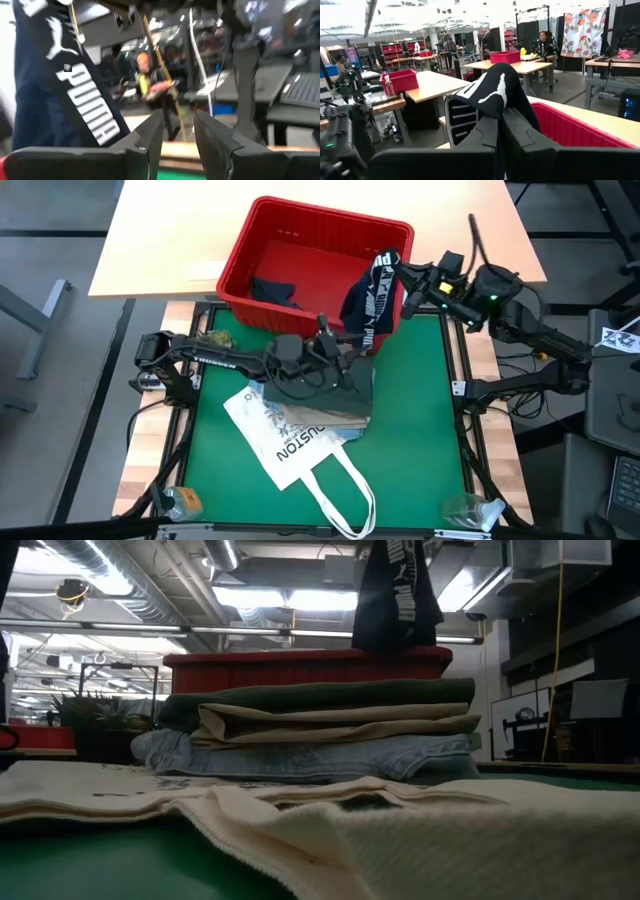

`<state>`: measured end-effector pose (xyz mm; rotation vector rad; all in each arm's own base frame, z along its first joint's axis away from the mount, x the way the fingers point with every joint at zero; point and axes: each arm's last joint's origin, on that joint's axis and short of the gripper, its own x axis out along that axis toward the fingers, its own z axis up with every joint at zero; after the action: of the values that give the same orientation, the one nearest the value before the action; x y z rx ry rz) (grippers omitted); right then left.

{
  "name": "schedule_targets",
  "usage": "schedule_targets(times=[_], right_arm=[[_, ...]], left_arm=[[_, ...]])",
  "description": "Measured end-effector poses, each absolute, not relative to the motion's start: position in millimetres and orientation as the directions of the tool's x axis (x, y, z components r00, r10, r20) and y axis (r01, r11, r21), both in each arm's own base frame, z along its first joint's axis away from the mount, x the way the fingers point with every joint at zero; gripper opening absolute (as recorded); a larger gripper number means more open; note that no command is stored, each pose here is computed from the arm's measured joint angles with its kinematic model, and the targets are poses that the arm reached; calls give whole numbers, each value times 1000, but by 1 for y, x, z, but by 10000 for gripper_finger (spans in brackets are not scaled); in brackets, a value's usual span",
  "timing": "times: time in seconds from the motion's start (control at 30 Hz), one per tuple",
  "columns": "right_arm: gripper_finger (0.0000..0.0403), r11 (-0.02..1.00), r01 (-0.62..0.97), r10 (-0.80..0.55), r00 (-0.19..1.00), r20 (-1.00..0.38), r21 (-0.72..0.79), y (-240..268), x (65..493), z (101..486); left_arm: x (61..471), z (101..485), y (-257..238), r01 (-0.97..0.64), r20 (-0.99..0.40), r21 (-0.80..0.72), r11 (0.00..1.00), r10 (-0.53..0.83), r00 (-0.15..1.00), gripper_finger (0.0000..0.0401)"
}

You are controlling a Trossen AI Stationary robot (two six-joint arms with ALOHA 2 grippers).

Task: Fold Laundry from Bin
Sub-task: Fold the dark blue boxers

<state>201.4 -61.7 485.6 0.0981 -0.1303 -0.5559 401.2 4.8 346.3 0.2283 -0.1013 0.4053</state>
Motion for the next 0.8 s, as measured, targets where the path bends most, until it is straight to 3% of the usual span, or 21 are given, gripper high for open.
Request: schedule_targets(times=[0.17, 0.5, 0.8], right_arm=[[5, 846, 518, -530, 843, 92, 130, -66, 217, 481], [5, 845, 520, -530, 846, 63, 122, -72, 242, 469], [5, 845, 522, -530, 847, 45, 116, -75, 252, 463]], left_arm=[[401, 334, -10, -427, 18, 186, 885, 431, 902, 106], [396, 312, -14, -575, -169, -8, 818, 566, 807, 106], [389, 295, -11, -688, -300, -200, 698, 625, 721, 105]])
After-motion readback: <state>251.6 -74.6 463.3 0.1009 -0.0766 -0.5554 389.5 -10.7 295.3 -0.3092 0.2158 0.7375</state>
